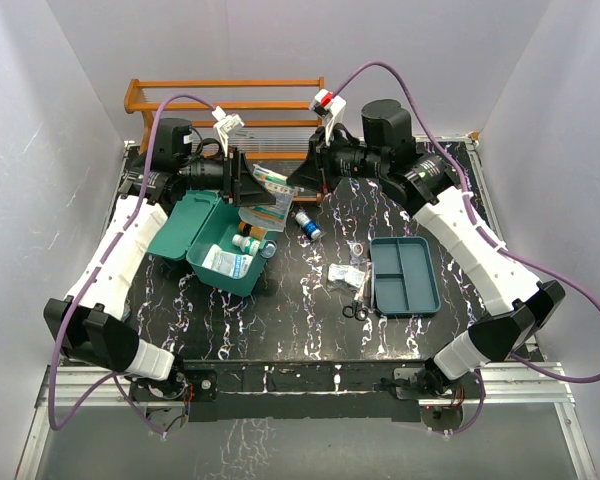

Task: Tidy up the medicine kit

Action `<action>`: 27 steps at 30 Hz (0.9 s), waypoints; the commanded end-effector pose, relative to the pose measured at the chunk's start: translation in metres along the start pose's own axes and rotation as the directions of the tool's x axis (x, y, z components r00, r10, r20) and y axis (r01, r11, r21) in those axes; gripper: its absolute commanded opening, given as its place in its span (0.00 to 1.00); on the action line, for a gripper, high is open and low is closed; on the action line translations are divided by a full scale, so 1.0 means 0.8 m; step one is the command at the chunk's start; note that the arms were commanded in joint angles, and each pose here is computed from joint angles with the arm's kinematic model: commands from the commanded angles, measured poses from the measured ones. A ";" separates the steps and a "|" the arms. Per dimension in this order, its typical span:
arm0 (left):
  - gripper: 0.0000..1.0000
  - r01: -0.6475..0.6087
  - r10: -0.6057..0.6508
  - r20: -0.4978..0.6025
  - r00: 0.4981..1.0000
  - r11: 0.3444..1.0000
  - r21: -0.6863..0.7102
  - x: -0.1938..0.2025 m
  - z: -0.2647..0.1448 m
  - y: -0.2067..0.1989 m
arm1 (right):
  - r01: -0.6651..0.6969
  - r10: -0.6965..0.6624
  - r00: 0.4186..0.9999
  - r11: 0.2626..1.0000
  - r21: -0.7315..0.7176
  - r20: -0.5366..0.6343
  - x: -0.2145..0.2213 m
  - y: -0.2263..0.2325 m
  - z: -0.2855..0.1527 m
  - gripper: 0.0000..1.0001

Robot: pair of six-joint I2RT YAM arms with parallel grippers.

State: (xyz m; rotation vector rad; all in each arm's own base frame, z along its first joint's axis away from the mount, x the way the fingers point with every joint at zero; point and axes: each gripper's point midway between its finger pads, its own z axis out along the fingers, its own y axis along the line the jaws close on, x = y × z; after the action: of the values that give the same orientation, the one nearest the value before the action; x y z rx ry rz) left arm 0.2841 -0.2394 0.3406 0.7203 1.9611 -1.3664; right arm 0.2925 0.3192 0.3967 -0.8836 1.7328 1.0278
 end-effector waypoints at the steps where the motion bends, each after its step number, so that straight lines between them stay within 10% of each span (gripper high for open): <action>1: 0.43 -0.063 0.061 0.056 0.997 0.997 0.037 -0.015 -0.017 -0.035 | 0.074 -0.072 0.995 0.997 -0.030 0.071 -0.029 0.014 -0.008 0.00; 10: 0.44 -0.090 0.092 0.078 0.993 0.996 -0.022 -0.018 -0.030 -0.035 | 0.060 -0.058 0.996 0.998 -0.026 0.066 -0.022 0.012 -0.007 0.00; 17: 0.23 -0.108 0.113 0.074 0.991 0.992 -0.064 -0.016 -0.032 -0.025 | 0.018 -0.021 0.998 0.998 0.056 0.057 -0.015 -0.006 -0.008 0.01; 23: 0.18 -0.065 0.075 0.047 0.996 0.979 -0.195 -0.003 -0.031 0.014 | -0.036 0.029 0.999 0.978 0.207 0.035 0.007 -0.039 -0.012 0.56; 27: 0.21 0.009 0.005 0.033 0.999 0.910 -0.414 0.013 -0.042 0.070 | -0.056 0.053 0.998 0.964 0.261 0.019 0.031 -0.053 -0.013 0.63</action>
State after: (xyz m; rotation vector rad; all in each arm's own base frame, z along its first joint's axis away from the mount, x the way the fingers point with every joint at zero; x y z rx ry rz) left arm 0.2945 -0.2156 0.3389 0.6302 1.9898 -1.1287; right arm 0.3137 0.3041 0.3558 -0.7409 1.8792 0.8885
